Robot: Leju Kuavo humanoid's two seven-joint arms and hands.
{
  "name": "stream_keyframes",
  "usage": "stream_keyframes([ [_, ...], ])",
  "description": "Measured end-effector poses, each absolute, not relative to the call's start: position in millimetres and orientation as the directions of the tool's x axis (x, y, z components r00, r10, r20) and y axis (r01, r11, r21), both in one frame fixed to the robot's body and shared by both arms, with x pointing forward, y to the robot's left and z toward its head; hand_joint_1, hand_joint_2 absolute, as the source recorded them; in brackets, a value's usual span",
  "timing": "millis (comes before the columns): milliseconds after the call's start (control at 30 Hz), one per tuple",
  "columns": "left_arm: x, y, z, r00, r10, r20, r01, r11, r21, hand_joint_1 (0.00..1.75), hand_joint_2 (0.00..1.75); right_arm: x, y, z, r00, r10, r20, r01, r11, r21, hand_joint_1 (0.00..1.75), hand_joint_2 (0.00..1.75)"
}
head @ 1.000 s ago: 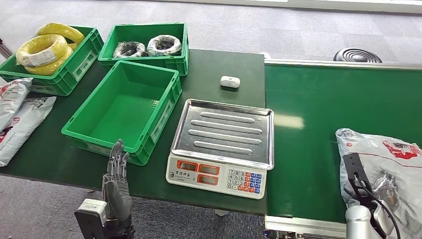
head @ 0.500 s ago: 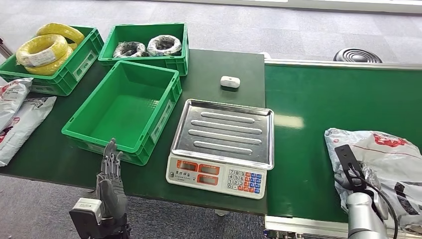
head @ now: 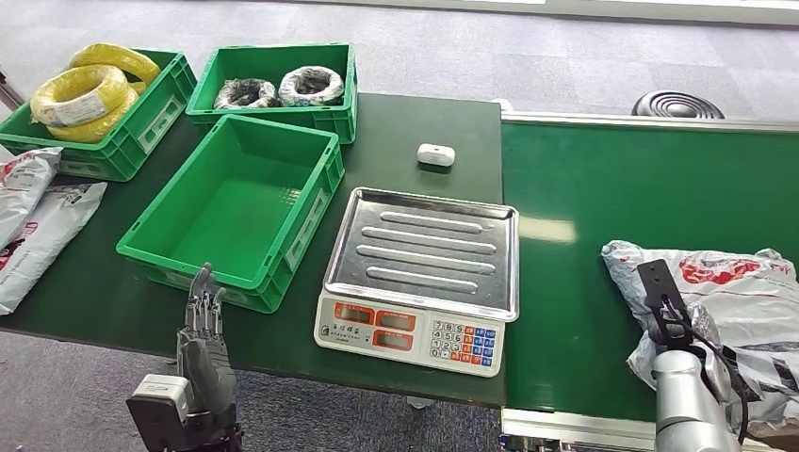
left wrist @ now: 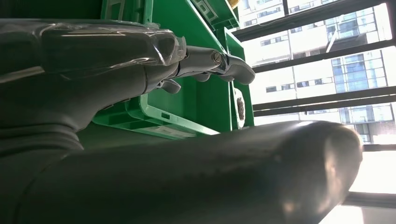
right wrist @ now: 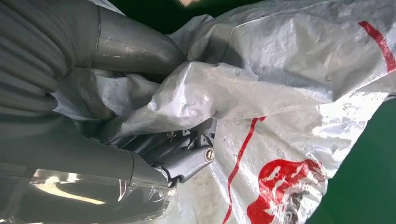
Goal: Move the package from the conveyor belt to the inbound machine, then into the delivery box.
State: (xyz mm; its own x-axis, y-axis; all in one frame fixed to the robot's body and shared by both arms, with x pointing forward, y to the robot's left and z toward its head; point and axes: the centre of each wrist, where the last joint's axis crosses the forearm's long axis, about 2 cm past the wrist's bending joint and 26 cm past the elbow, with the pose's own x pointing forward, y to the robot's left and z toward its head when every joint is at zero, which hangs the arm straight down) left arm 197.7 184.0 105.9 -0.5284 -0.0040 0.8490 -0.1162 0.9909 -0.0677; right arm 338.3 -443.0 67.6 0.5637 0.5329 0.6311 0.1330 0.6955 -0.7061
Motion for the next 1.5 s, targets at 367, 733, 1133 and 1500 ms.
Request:
stream_keyframes([
  [367,187.6,186.1,106.0,-0.53,-0.024,0.848,-0.172,0.982,-0.08,0.0,0.0,334.9,-399.1,138.9,0.38,0.787,0.486,0.567,0.217,-0.795,1.75,1.75],
  [733,184.3,176.7,104.9,-0.538,0.012,0.843,-0.142,0.984,-0.105,0.0,0.0,298.0,-325.8,210.5,0.171,0.936,0.309,0.835,0.029,-0.55,1.75,1.75],
  [1133,194.8,170.3,107.7,-0.554,0.049,0.831,-0.081,0.99,-0.113,0.0,0.0,308.3,-282.2,225.9,-0.19,0.948,0.255,0.767,0.305,-0.565,1.68,1.75],
  [1500,217.7,164.4,112.9,-0.583,0.07,0.809,-0.007,0.996,-0.092,0.0,0.0,326.9,-168.7,205.2,-0.698,0.682,0.218,0.358,0.596,-0.719,1.73,1.75],
])
